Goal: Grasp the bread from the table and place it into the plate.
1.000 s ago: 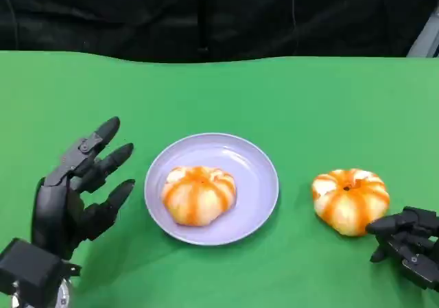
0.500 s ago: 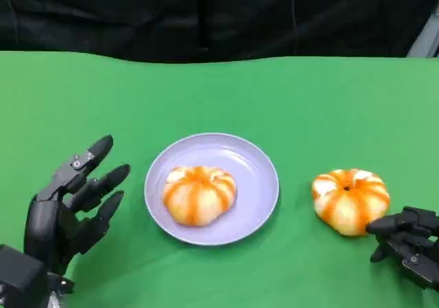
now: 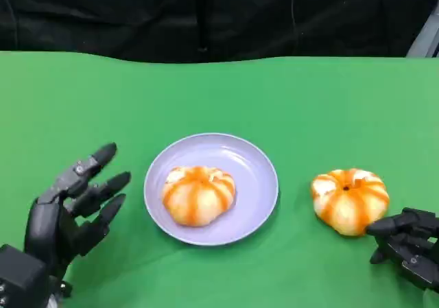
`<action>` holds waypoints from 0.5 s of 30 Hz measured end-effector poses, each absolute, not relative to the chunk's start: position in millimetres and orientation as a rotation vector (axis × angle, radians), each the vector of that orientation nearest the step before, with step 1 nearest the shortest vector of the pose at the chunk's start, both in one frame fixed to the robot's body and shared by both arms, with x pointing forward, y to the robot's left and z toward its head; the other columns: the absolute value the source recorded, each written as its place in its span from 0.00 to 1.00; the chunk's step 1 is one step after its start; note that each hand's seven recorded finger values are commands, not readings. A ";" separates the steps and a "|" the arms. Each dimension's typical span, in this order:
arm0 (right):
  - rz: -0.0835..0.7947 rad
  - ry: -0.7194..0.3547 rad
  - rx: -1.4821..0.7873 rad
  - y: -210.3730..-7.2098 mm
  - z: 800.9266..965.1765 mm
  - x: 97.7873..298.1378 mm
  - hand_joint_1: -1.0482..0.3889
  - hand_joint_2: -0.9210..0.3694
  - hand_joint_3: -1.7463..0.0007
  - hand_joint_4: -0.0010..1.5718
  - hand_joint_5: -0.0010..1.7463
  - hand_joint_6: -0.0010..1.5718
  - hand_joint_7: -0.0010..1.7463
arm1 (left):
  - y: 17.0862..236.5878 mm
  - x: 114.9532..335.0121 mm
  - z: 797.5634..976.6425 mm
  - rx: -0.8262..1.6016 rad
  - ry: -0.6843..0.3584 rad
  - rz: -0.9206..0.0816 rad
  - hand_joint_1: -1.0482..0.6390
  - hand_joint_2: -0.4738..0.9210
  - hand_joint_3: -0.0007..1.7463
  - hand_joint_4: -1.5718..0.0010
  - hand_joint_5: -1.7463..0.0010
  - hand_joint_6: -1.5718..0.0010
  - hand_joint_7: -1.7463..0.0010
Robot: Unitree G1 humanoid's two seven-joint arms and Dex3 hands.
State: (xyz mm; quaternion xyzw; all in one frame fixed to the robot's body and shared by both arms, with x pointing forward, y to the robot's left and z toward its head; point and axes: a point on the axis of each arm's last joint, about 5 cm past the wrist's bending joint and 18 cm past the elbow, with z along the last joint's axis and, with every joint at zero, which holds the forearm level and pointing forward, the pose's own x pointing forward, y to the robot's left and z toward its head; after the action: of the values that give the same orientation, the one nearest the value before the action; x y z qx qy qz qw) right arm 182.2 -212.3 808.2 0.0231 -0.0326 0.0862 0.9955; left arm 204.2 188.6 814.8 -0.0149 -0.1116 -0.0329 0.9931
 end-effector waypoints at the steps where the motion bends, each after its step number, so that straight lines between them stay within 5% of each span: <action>1: 0.172 -0.066 0.046 -212.5 808.2 182.2 0.71 0.00 0.79 0.49 0.78 0.62 0.36 | 190.4 202.1 813.0 -0.020 -0.206 -0.083 0.66 0.88 0.39 0.20 0.84 0.16 0.95; 10: 0.171 -0.066 0.046 -212.7 808.2 182.1 0.70 0.00 0.79 0.49 0.78 0.62 0.36 | 200.6 200.4 812.7 0.032 -0.173 -0.187 0.66 0.83 0.48 0.20 0.80 0.12 0.97; 12: 0.171 -0.066 0.046 -212.7 808.2 182.1 0.72 0.00 0.79 0.49 0.79 0.62 0.37 | 200.7 200.5 812.7 0.035 -0.171 -0.196 0.68 0.75 0.59 0.30 0.45 0.11 0.83; 15: 0.171 -0.066 0.046 -212.8 808.2 182.1 0.71 0.00 0.79 0.49 0.79 0.62 0.37 | 202.8 201.3 813.6 0.072 -0.157 -0.263 0.69 0.72 0.64 0.37 0.25 0.28 0.49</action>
State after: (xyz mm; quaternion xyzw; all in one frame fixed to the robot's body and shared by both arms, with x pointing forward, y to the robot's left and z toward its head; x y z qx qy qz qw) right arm 182.1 -212.8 808.2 0.0230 -0.0329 0.0854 0.9955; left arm 201.3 202.8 813.6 0.0358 -0.0781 -0.1307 0.9877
